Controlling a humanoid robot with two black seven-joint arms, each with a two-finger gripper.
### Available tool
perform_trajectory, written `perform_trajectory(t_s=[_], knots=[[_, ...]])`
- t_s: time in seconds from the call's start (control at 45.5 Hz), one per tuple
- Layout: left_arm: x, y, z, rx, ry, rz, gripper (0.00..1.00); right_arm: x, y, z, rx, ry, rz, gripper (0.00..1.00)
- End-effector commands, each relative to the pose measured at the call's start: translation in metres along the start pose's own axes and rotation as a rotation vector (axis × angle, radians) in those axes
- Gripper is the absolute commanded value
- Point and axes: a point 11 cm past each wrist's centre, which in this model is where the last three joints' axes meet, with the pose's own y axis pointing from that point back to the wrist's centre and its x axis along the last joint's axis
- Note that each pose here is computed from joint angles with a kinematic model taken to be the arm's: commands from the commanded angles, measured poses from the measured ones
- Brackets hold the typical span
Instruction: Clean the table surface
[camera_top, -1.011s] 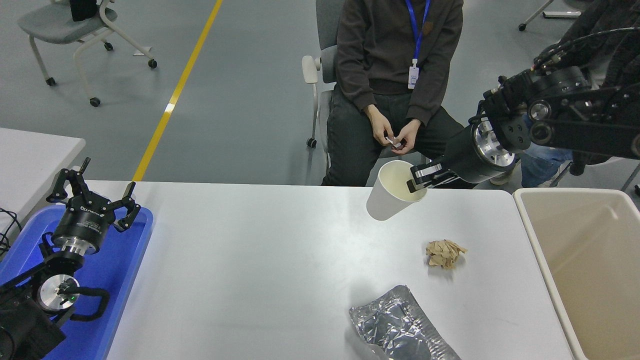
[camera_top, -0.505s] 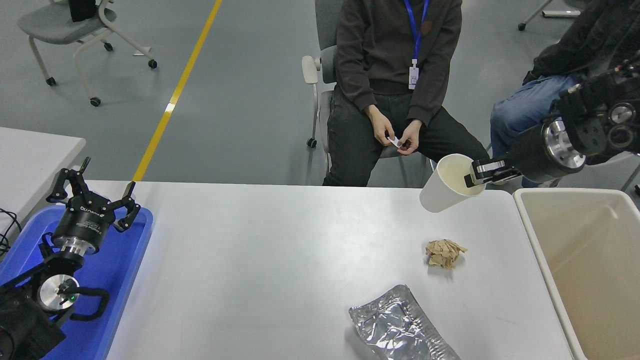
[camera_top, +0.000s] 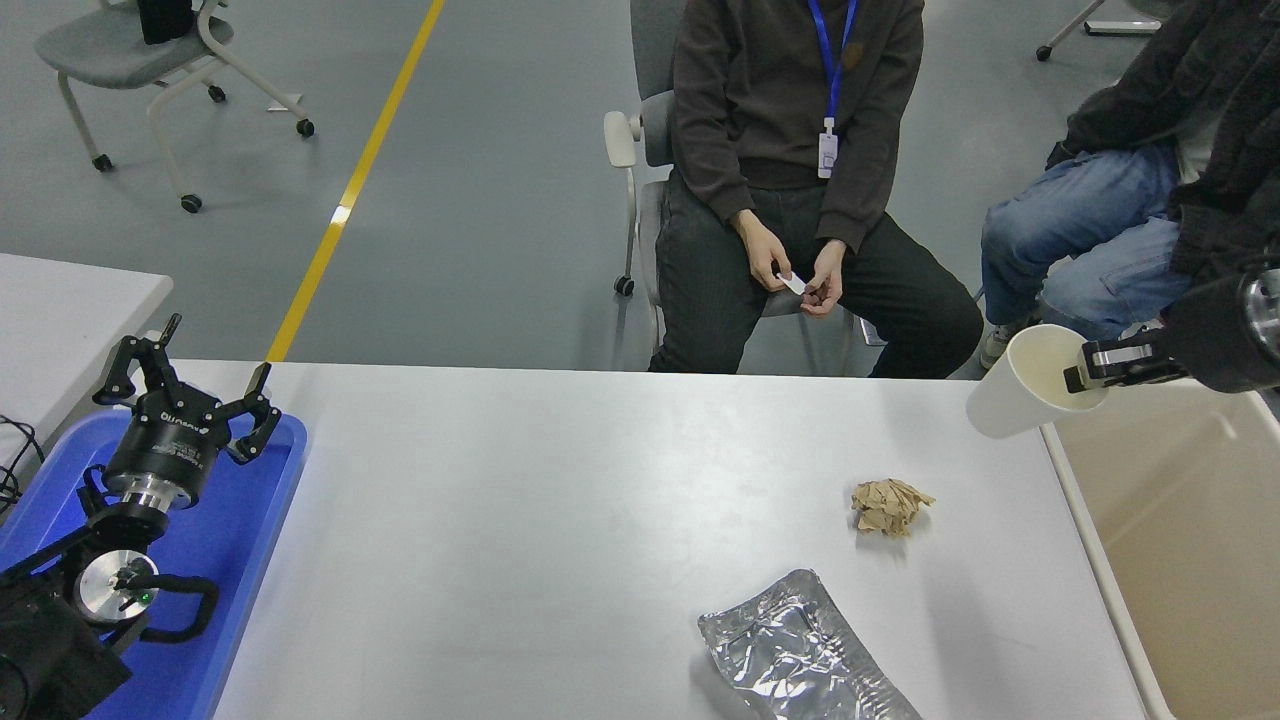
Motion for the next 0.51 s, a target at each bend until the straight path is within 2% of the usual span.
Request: perform_trajectory(t_s=[0.0, 0.154, 0.484], knots=[[0.0, 0.0, 0.0, 0.001, -0.001, 0.0, 1.0, -0.021, -0.002, 0.055, -0.117, -0.071, -0.011, 0.0], [0.0, 0.0, 0.0, -0.001, 0.0, 0.0, 1.0, -0.031, -0.009, 0.068, -0.137, -0.098, 0.001, 0.0], [0.0, 0.0, 0.0, 0.001, 0.0, 0.0, 1.0, -0.066, -0.025, 0.13, -0.272, -0.199, 0.048, 0.0]])
